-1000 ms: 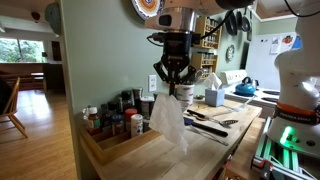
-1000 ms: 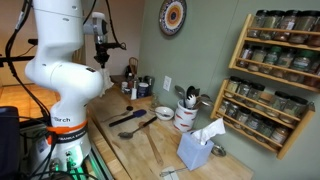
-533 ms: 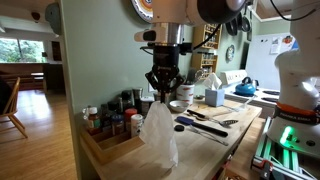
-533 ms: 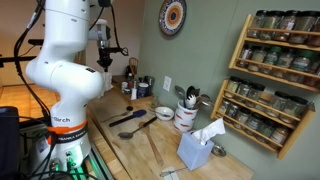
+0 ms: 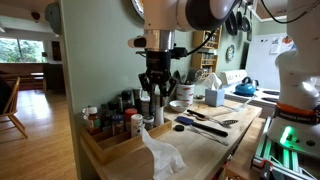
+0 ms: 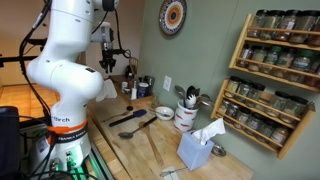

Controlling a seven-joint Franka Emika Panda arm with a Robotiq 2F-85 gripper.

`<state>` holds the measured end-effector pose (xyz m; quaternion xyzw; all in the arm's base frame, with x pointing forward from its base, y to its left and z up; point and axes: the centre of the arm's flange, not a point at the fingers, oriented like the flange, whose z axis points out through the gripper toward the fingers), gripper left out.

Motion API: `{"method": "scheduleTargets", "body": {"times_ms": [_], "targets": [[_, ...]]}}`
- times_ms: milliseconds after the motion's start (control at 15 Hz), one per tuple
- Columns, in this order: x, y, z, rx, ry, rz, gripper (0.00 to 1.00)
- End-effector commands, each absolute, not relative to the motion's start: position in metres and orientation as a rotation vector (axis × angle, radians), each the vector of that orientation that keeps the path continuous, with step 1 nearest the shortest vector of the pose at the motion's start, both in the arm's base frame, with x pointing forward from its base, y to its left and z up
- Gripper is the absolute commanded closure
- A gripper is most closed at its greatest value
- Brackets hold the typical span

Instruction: Move the tissue to the left corner of the counter

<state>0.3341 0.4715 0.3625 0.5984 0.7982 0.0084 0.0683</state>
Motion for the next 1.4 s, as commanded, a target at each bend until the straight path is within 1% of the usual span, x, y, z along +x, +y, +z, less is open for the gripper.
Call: {"method": "scheduleTargets", "body": {"times_ms": [0,67,133,267,867,1133,1333], "targets": [[0.33,0.448,0.384,1.813,2.423,0.093,0.29],[0.328,0.436,0.393,1.814,2.449,0.117,0.22],[0.326,0.425,0.398,1.82,2.47,0.116,0.13],[0.323,0.389,0.41,1.893,2.443,0.127,0.01],[0.315,0.209,0.425,2.62,1.956,0.24,0.0],[0.296,0.124,0.419,2.84,1.681,0.311,0.0],[0.283,0.079,0.416,2.968,1.461,0.401,0.0]]}}
